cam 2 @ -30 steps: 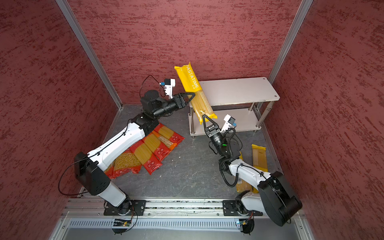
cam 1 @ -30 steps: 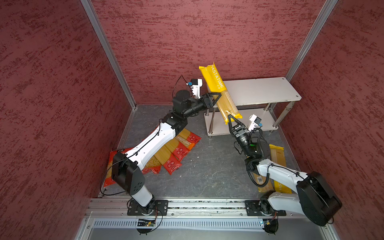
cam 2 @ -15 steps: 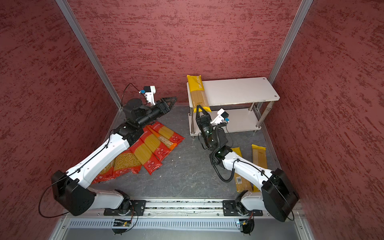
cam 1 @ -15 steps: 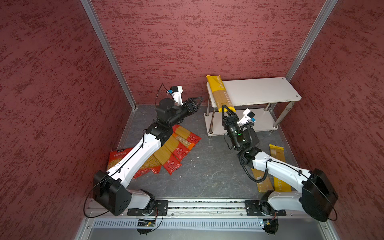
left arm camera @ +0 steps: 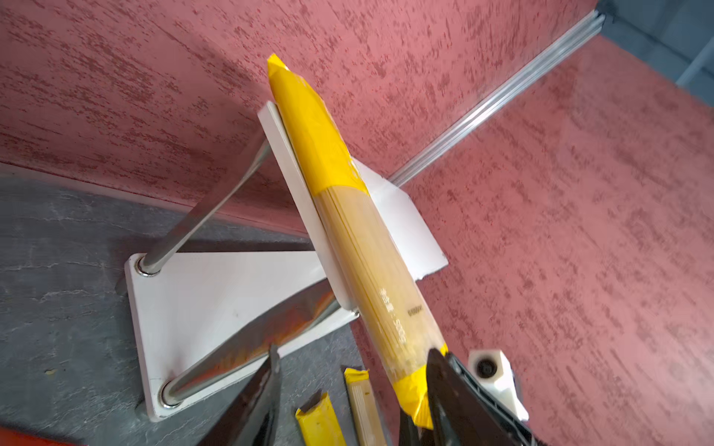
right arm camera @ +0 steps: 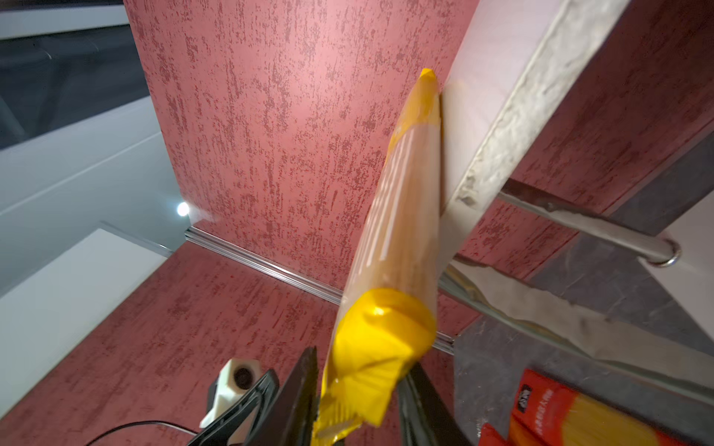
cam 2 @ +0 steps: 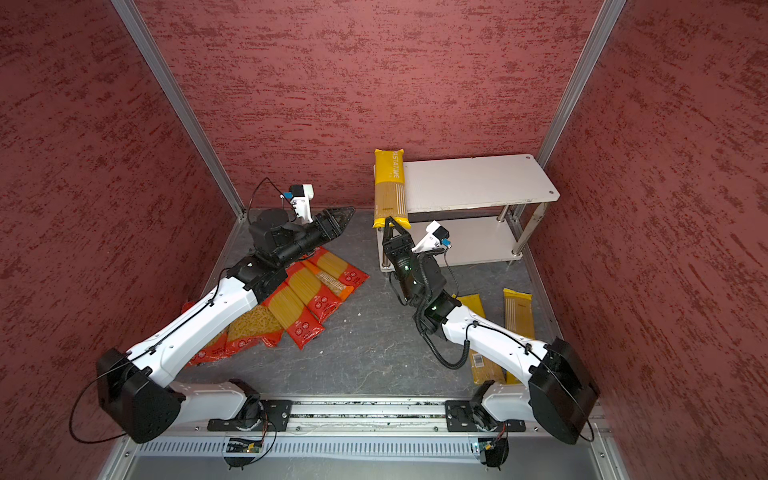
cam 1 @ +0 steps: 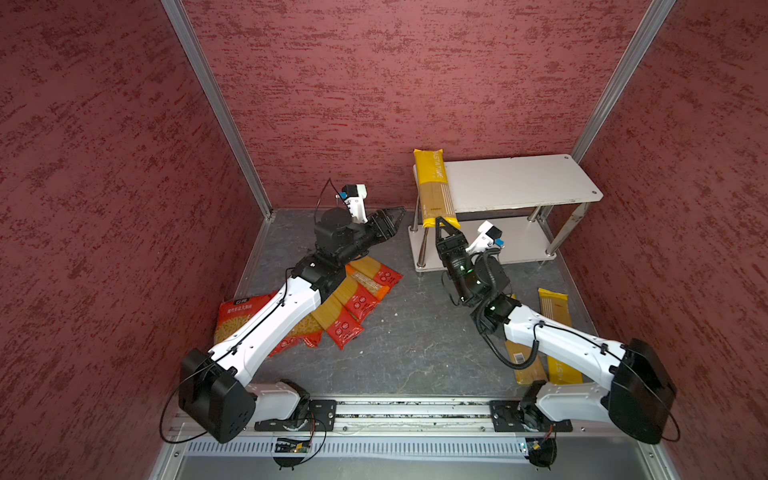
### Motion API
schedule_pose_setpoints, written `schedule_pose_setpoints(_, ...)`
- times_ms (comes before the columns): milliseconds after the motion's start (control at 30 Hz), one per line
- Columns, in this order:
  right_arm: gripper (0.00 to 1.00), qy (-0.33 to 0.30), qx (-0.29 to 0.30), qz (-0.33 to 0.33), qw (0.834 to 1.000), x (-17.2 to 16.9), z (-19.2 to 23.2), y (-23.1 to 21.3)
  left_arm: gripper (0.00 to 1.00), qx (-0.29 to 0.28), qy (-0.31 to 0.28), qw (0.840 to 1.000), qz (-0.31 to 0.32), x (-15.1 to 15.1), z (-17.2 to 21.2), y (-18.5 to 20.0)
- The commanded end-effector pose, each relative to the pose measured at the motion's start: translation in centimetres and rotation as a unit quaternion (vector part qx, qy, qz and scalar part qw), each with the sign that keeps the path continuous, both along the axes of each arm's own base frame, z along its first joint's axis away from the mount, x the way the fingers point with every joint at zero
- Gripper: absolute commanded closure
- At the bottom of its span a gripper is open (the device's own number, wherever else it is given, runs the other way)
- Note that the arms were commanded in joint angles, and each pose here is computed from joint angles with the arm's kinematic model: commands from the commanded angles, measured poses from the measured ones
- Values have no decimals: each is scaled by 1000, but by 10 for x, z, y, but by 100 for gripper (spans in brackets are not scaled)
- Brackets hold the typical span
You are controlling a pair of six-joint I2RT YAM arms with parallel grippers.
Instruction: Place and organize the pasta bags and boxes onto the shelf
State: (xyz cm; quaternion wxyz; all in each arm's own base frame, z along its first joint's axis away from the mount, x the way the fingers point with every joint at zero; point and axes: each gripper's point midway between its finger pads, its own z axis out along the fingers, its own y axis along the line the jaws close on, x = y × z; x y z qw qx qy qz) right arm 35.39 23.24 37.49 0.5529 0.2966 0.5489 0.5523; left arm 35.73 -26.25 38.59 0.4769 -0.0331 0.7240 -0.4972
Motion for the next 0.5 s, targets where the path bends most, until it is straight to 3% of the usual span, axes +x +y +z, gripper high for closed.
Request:
schedule_pose_setpoints(0, 73, -15, -17, -36, 999, 2, 15, -22, 41, 39, -18, 999, 4, -17, -6, -6)
schedule_pose_setpoints(167, 83, -11, -37, -32, 999, 12, 18, -33, 41, 51, -15, 999, 2, -31, -19, -10)
schedule_pose_setpoints(467, 84, -12, -54, -23, 998, 13, 15, -32, 41, 64, -26, 998, 15, -40, -17, -4)
